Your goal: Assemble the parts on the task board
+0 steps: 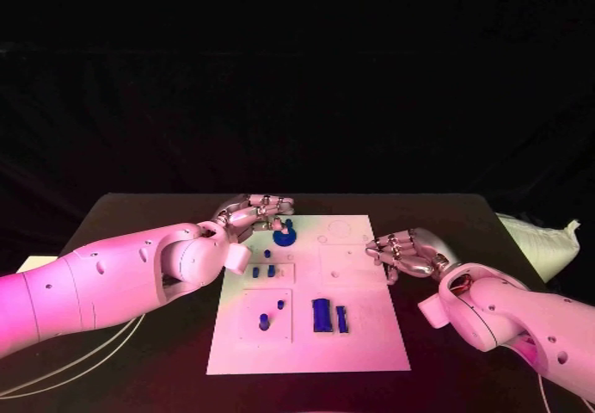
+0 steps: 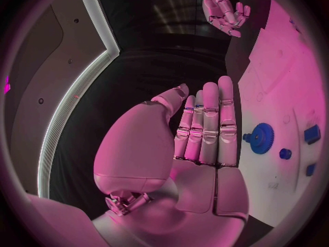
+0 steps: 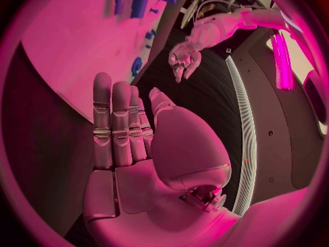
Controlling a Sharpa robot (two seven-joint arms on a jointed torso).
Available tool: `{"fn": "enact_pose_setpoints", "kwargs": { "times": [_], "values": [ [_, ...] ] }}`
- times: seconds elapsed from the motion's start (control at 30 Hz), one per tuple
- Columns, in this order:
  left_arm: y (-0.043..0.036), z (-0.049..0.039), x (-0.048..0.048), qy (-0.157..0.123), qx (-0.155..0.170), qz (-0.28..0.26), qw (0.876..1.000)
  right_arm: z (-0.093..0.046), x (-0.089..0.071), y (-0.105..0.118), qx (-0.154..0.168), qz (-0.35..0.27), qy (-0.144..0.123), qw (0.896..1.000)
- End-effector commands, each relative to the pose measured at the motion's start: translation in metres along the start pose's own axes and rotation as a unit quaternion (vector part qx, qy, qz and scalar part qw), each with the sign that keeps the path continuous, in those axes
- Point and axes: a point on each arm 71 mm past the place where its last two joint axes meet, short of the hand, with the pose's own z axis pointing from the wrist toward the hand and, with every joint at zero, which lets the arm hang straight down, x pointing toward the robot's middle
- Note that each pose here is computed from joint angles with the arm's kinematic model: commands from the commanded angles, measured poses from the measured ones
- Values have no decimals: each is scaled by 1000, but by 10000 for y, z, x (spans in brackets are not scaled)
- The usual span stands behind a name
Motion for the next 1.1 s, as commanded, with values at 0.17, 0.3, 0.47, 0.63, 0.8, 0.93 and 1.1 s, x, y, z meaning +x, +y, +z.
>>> {"fn": "enact_pose_setpoints", "kwargs": {
  "times": [0.17,0.3,0.47,0.63,0.8,0.93,1.1],
  "values": [
    [91,41,-142,-65,26,-20,997,280,-293,-112,-41,179,-70,980],
    [158,67,-195,-75,27,-24,996,408,-337,-177,-45,206,-79,974],
    [224,94,-257,-91,31,-26,995,528,-302,-186,-56,226,-74,970],
    [266,133,-265,-98,34,-29,994,617,-239,-176,-64,236,-68,967],
    [292,140,-253,-92,19,-23,995,632,-239,-201,-44,218,-80,972],
    [284,135,-229,-96,22,-19,995,621,-232,-165,-46,219,-85,971],
    [254,116,-145,-109,30,-3,994,575,-206,-46,-52,222,-103,968]
  ]
}}
